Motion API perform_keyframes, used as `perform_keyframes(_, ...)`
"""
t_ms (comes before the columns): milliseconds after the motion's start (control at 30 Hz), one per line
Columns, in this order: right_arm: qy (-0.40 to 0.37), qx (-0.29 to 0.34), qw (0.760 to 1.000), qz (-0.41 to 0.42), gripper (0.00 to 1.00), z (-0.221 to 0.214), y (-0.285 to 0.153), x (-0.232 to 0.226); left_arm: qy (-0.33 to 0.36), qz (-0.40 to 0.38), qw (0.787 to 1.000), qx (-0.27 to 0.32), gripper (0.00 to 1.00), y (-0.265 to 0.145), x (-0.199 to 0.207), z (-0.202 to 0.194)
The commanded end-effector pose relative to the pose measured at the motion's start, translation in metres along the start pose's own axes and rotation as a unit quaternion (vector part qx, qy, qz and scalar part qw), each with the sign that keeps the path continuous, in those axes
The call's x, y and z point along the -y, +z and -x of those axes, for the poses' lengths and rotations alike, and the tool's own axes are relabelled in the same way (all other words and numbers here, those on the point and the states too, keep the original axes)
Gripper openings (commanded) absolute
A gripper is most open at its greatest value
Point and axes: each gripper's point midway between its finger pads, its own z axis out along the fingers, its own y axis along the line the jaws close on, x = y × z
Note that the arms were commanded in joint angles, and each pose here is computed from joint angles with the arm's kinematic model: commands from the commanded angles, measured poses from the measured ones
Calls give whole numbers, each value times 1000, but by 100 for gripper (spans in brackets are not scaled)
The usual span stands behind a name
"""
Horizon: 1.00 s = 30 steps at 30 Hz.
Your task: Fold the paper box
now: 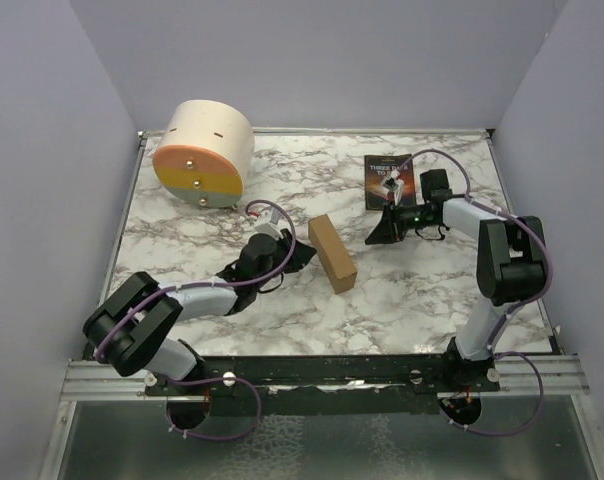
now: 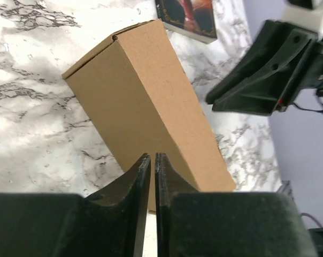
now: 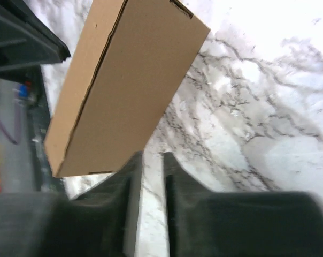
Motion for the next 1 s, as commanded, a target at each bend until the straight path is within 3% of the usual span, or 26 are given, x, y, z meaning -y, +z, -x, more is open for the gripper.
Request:
perform_keyframes(0,-55,-12,996,-68,9,0,-4,17,67,49,996,-34,10,8,-18,-8)
perform_keyframes(100,-40,-37,997,-61,4,-15,7,18,86,41,994,-46,10,18,-13,-9)
perform_keyframes(300,-8,-68,998,-13,3,-35,34,7,97,8,993,-71,9,35,3,-14)
perform_keyframes(433,37,-64,995,61,4,-43,47,-12,96,-17,992,-81,8,42,15,-17)
perform_keyframes(633,49,-63,993,90,5,-42,53,-22,107,-55,988,-92,8,54,40,-22)
perform_keyframes(833,27,-69,996,51,6,-36,47,-10,118,-84,985,-94,9,63,66,-23)
perform_keyframes(967,-7,-72,997,-19,7,-28,31,12,118,-81,984,-102,9,70,62,-28)
